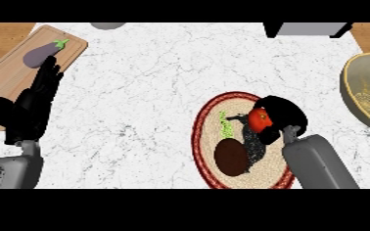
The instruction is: Pick the tomato from the placemat and place it in the bowl
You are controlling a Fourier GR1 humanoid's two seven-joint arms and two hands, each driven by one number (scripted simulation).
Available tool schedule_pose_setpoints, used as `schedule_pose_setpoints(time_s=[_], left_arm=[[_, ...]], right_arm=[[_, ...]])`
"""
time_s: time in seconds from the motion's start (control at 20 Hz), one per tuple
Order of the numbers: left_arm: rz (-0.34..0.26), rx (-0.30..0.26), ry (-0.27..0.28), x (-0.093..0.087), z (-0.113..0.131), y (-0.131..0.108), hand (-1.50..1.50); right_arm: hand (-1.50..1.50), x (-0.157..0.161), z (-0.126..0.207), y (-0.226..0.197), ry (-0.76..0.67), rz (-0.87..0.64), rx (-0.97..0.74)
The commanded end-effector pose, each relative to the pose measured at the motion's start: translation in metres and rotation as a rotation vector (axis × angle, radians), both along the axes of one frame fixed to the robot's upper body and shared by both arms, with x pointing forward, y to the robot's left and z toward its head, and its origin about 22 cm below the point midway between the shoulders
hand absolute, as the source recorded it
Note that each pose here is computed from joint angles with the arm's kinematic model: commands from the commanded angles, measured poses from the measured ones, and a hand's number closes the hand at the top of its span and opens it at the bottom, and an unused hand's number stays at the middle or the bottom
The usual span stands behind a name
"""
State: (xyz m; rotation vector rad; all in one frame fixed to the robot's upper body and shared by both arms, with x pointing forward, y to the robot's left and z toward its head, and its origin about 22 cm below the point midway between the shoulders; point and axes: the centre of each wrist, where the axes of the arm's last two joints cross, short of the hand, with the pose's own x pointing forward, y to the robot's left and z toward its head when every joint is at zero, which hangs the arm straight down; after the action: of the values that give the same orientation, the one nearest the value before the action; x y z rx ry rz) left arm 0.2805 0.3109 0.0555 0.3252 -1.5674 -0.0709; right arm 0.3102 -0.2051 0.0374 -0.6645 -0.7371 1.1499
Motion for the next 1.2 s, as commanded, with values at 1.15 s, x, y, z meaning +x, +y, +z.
schedule_pose_setpoints(time_s=[1.15], left_arm=[[-0.028,-0.012,-0.004,0.003,0.005,-0.022,0.0]], right_arm=[[1.5,0.129,0.096,-0.033,-0.46,-0.732,-0.275]])
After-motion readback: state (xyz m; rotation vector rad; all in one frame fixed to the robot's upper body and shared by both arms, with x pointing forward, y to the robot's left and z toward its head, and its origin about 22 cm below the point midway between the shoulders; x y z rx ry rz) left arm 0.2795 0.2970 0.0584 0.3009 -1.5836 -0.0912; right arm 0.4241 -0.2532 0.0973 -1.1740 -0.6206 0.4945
